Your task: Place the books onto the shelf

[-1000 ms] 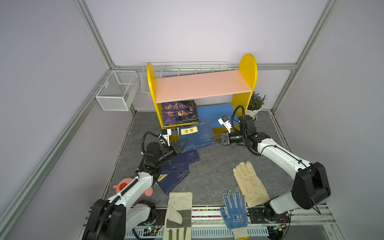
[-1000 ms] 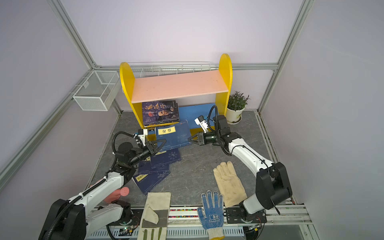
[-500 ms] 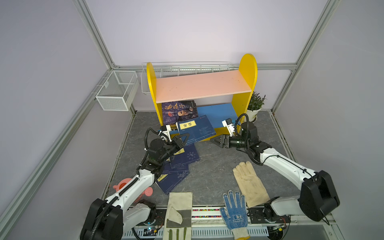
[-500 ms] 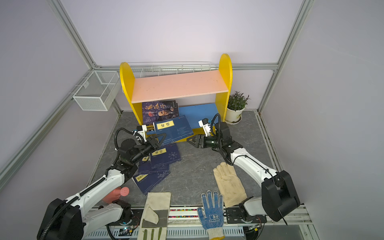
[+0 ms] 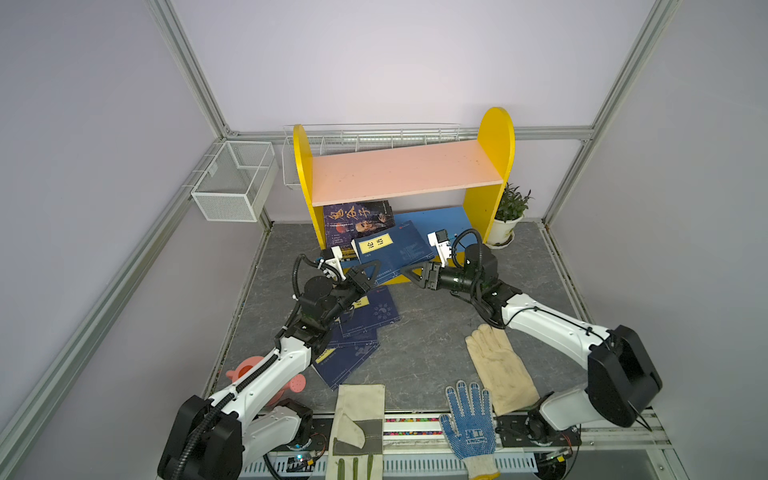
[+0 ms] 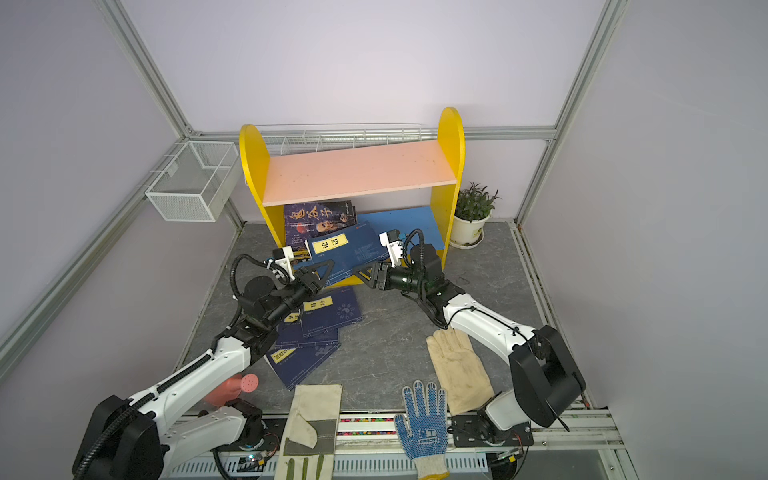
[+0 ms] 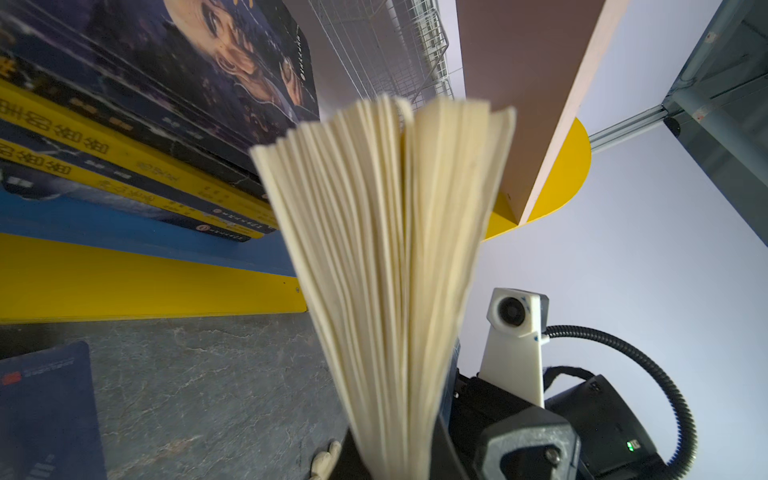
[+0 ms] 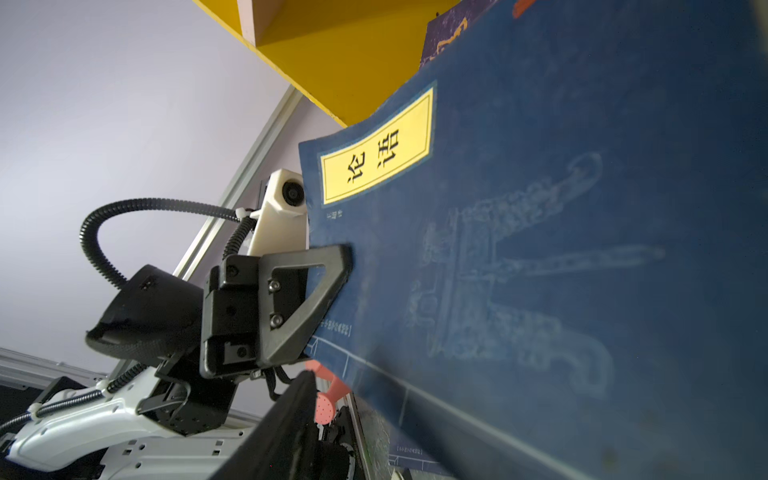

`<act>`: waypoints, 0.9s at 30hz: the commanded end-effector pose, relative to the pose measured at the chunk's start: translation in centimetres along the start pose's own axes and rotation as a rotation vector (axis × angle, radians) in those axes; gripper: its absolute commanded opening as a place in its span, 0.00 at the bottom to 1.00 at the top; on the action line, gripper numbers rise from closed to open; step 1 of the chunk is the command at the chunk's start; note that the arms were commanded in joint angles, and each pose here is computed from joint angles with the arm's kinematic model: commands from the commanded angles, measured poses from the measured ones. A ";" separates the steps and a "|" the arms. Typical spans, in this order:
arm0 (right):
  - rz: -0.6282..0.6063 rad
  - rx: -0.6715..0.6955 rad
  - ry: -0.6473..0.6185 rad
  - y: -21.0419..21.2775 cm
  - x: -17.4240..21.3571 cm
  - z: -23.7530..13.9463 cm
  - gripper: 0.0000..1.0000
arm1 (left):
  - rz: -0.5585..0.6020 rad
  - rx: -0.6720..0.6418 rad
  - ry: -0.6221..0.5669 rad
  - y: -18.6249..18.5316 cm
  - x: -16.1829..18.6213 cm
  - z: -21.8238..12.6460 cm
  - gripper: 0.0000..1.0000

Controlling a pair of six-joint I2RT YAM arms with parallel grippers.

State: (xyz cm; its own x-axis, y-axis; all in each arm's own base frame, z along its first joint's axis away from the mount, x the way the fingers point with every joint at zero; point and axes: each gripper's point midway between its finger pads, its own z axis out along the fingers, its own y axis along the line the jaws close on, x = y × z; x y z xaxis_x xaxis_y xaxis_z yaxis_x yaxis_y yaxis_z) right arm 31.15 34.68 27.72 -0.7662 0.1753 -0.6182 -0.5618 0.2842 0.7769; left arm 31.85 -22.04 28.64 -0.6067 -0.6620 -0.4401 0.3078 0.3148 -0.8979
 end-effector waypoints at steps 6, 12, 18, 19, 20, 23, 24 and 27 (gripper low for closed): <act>0.030 -0.074 -0.168 2.7 -3.1 0.6 0.20 | 0.010 0.076 -0.061 -3.3 -0.8 0.0 0.00; 0.022 0.011 -0.237 1.9 -4.1 -0.8 0.07 | 0.079 -0.010 -0.039 -2.6 -0.4 0.2 0.25; 0.028 0.137 -0.345 -0.9 -7.5 -5.4 0.07 | 0.123 -0.141 -0.082 -0.7 -1.0 -2.0 0.65; 0.037 0.174 -0.353 -1.8 -7.9 -6.1 0.07 | 0.132 -0.161 -0.091 -0.4 -1.1 -2.5 0.68; 0.042 0.208 -0.358 -2.6 -8.2 -6.7 0.07 | 0.136 -0.189 -0.107 0.0 -1.3 -3.0 0.71; 0.031 0.271 -0.381 -4.1 -9.1 -7.9 0.07 | 0.149 -0.307 -0.155 2.0 -1.9 -4.9 0.73; 0.025 0.292 -0.392 -4.5 -9.4 -8.2 0.07 | 0.154 -0.351 -0.168 2.7 -2.1 -5.5 0.73; 0.025 0.370 -0.418 -6.1 -10.3 -8.7 0.07 | 0.176 -0.485 -0.179 4.7 -2.4 -7.4 0.73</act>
State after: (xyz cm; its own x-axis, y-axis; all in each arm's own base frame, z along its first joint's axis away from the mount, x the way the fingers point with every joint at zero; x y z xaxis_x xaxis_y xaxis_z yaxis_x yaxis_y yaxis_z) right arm 38.77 23.89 29.44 -0.6021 0.5153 -0.6099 -0.3436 0.5223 0.7805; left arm 29.60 -16.62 28.42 -0.4416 -0.6934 -0.5694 0.1501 0.5686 -0.8088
